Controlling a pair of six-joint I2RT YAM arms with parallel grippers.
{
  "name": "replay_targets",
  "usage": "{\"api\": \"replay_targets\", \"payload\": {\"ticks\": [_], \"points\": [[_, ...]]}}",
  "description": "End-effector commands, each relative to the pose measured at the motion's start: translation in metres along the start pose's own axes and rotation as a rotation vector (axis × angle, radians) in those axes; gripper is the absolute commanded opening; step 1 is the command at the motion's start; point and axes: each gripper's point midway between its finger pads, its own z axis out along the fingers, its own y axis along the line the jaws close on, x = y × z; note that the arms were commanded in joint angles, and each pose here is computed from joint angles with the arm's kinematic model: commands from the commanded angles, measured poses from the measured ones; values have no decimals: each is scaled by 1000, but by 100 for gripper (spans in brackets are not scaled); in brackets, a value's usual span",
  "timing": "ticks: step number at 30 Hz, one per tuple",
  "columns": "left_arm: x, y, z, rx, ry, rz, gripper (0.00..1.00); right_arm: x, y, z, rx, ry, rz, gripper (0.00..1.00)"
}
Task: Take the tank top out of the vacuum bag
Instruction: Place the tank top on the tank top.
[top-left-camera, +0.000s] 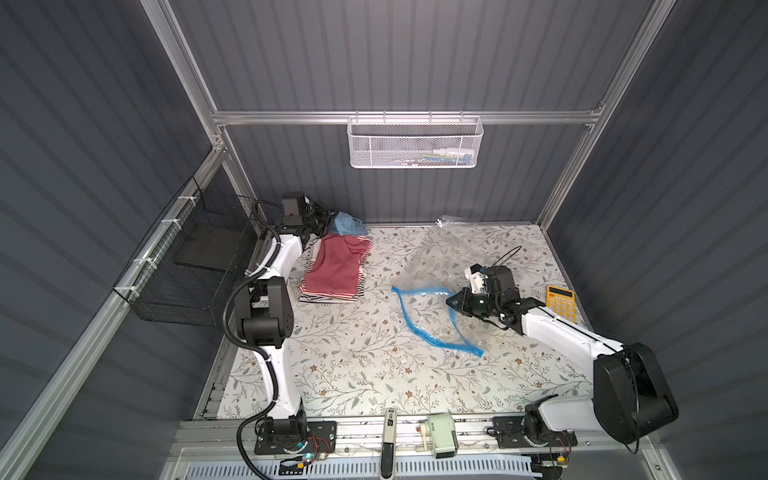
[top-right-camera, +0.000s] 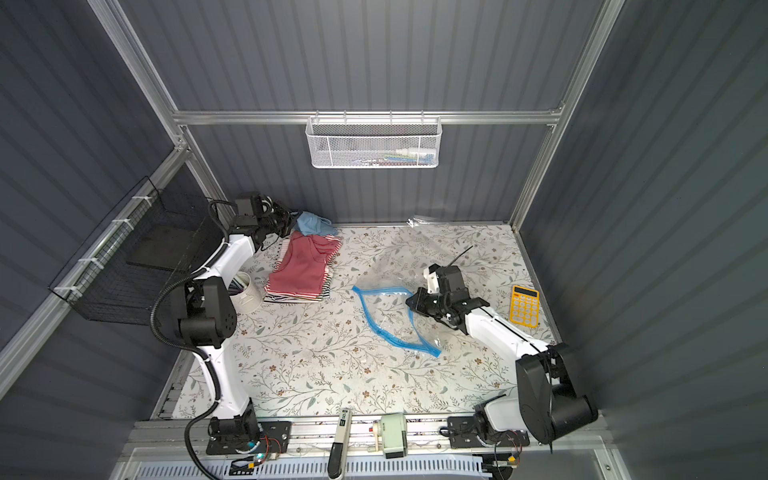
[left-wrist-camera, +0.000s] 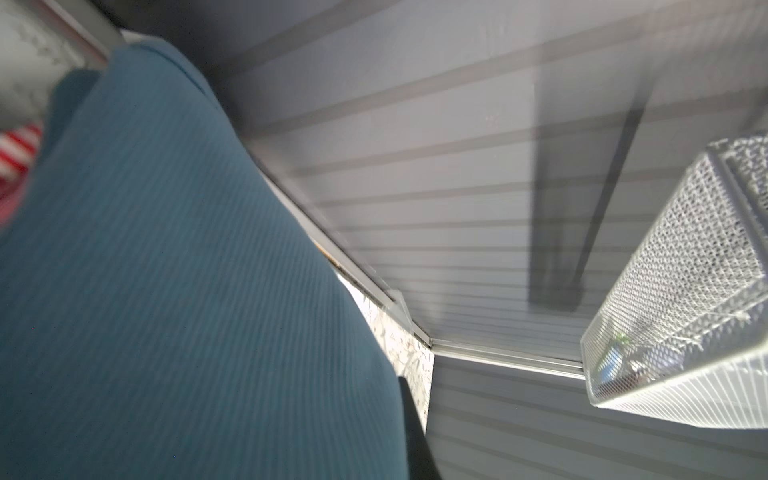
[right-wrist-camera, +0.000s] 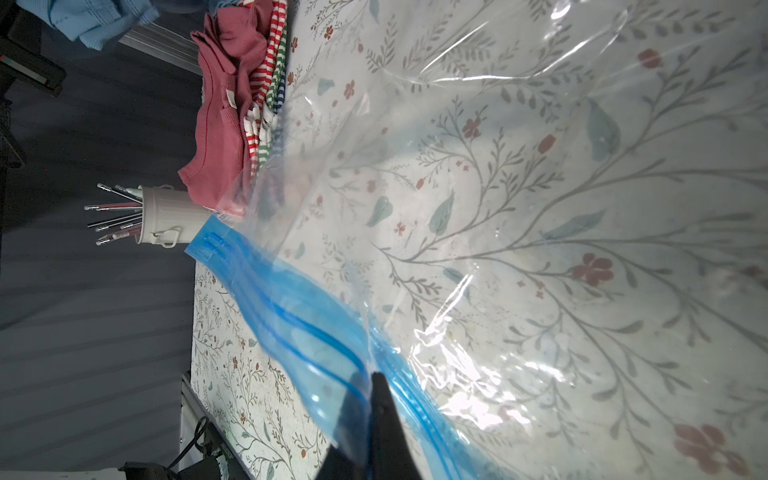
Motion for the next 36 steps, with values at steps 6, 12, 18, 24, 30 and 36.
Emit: {"api": "replay_targets", "payload": {"ticks": [6,12,18,24,30,36], "points": [[13,6,-31,24,-42,-110,0,4,1,-3,-27,1,7,0],[23,24,-41,-34,-49,-127,0,6,1,-5,-27,-4,6,0],[37,48,-42,-74,-24,-186,0,6,2,-7,-28,-8,4,0],[50,54,-57,-100,-24,-198,0,6,1,-7,-28,-9,8,0],[70,69,-64,-164,3,-228,0,8,2,-7,-39,-9,13,0],[97,86,-62,-229,33,-230,5,10,1,-8,-44,-13,18,0]]}}
